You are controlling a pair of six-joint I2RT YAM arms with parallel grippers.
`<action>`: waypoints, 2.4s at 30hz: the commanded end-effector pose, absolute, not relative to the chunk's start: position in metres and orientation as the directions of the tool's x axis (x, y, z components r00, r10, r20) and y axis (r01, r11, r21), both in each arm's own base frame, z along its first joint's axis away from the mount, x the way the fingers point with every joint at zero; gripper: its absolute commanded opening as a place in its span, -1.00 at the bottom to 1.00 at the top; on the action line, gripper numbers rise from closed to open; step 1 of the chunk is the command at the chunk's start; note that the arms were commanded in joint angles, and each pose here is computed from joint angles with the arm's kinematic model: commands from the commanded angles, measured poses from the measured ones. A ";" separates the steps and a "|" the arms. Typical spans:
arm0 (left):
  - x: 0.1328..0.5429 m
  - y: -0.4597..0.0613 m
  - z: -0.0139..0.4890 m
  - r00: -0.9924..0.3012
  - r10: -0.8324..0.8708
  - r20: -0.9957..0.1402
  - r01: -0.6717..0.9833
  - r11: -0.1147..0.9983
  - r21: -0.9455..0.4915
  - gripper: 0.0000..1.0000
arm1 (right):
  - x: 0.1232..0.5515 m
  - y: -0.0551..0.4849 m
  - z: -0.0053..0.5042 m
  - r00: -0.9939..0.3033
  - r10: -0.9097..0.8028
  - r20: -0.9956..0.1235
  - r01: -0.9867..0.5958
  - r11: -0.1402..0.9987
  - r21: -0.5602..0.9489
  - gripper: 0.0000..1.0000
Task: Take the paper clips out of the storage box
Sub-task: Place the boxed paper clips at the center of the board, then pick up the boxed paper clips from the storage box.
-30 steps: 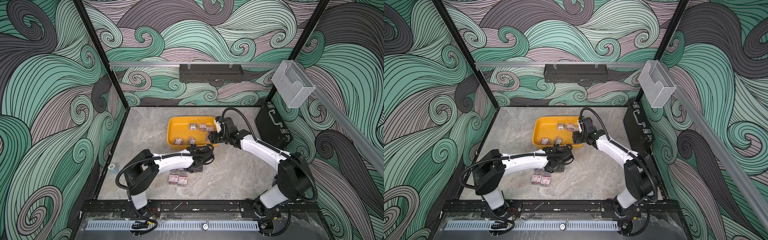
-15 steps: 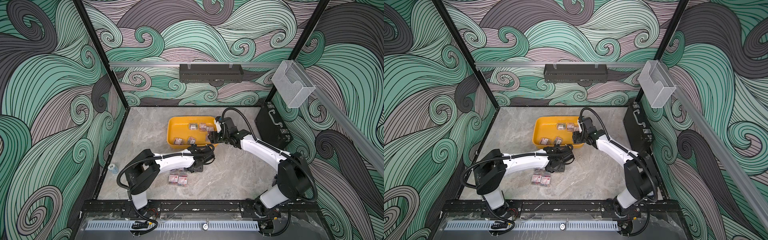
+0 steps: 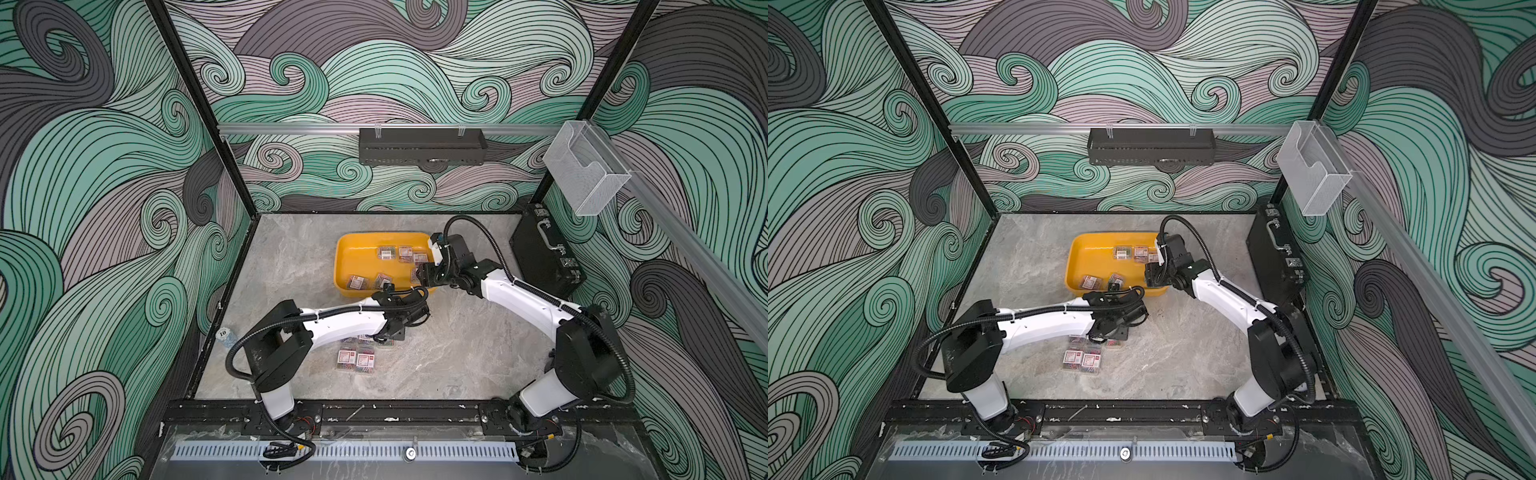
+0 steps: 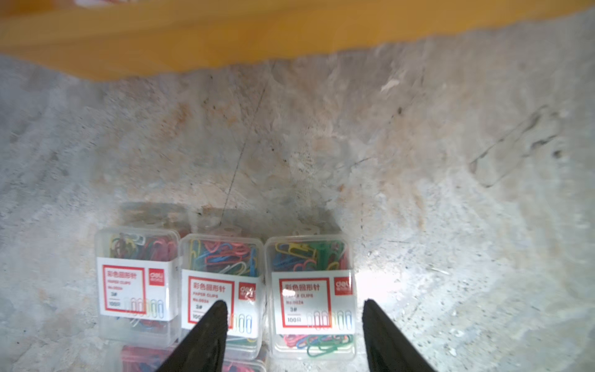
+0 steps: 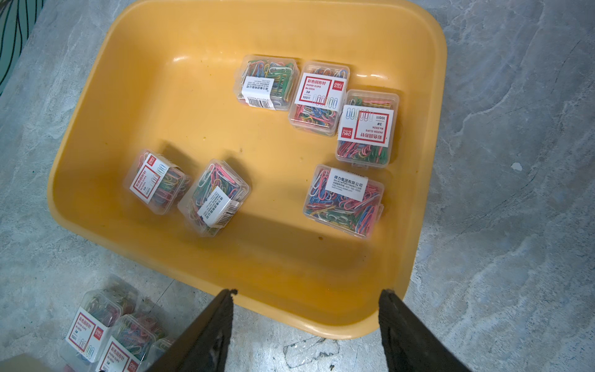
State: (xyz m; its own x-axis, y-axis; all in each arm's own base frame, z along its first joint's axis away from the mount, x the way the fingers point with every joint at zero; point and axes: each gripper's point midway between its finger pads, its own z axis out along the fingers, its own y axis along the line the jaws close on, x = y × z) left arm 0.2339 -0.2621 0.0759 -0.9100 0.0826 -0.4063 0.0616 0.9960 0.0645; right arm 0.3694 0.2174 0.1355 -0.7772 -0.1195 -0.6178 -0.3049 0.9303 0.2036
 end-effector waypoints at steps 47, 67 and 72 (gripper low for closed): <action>0.249 -0.143 0.158 -0.819 -0.068 -0.570 -0.052 0.998 -0.044 0.39 | 0.507 0.272 0.043 -0.829 -0.250 -0.500 -0.261 0.964 -0.050 0.43; 0.246 -0.137 0.163 -0.810 -0.068 -0.583 -0.056 0.998 -0.039 0.39 | 0.500 0.306 0.035 -0.767 -0.434 -0.473 -0.423 0.896 -0.135 0.31; 0.246 -0.138 0.163 -0.811 -0.065 -0.582 -0.052 0.998 -0.040 0.39 | 0.501 0.294 0.033 -0.795 -0.394 -0.461 -0.354 0.919 -0.174 0.40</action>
